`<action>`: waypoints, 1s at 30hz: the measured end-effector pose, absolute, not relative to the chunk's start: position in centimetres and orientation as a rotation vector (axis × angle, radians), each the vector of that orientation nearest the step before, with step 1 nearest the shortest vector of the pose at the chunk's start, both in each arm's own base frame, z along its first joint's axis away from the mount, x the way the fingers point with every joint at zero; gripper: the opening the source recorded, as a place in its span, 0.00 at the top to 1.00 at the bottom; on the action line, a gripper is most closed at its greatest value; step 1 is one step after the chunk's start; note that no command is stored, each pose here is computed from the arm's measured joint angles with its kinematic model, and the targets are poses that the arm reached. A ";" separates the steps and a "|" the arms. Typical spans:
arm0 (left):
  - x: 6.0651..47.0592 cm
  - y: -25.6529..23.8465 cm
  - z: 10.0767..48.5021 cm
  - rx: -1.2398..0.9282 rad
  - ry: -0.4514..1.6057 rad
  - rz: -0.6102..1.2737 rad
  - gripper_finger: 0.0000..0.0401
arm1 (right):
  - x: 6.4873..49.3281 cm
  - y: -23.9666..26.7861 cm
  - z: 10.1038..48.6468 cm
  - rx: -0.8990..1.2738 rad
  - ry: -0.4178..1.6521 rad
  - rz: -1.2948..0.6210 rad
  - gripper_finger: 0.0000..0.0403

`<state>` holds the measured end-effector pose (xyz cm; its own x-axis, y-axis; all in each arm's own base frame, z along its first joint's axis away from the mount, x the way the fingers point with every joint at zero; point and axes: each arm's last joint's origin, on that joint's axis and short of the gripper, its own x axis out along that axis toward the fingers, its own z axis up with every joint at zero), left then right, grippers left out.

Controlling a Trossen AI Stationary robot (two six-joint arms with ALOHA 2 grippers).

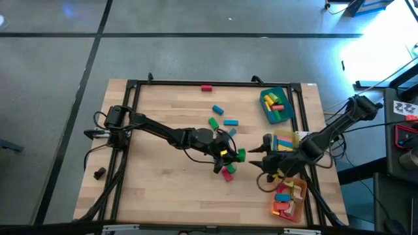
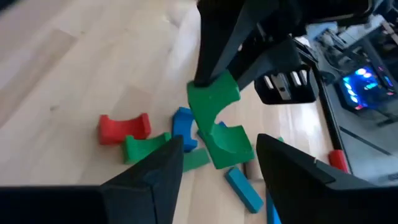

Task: Sort blocks by size
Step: Put the green arch block into the orange bin

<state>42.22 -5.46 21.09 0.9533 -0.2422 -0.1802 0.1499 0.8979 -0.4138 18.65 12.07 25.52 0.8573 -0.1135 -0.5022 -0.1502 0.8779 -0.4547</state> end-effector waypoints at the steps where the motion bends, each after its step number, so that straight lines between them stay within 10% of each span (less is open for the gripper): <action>1: 42.2 -5.5 21.1 -0.414 0.231 -0.205 0.89 | 18.9 12.2 25.2 -0.512 0.554 0.017 0.51; 30: 42.2 -6.3 21.7 -0.412 0.173 -0.236 0.88 | 22.1 12.7 24.0 -0.600 0.504 0.022 0.65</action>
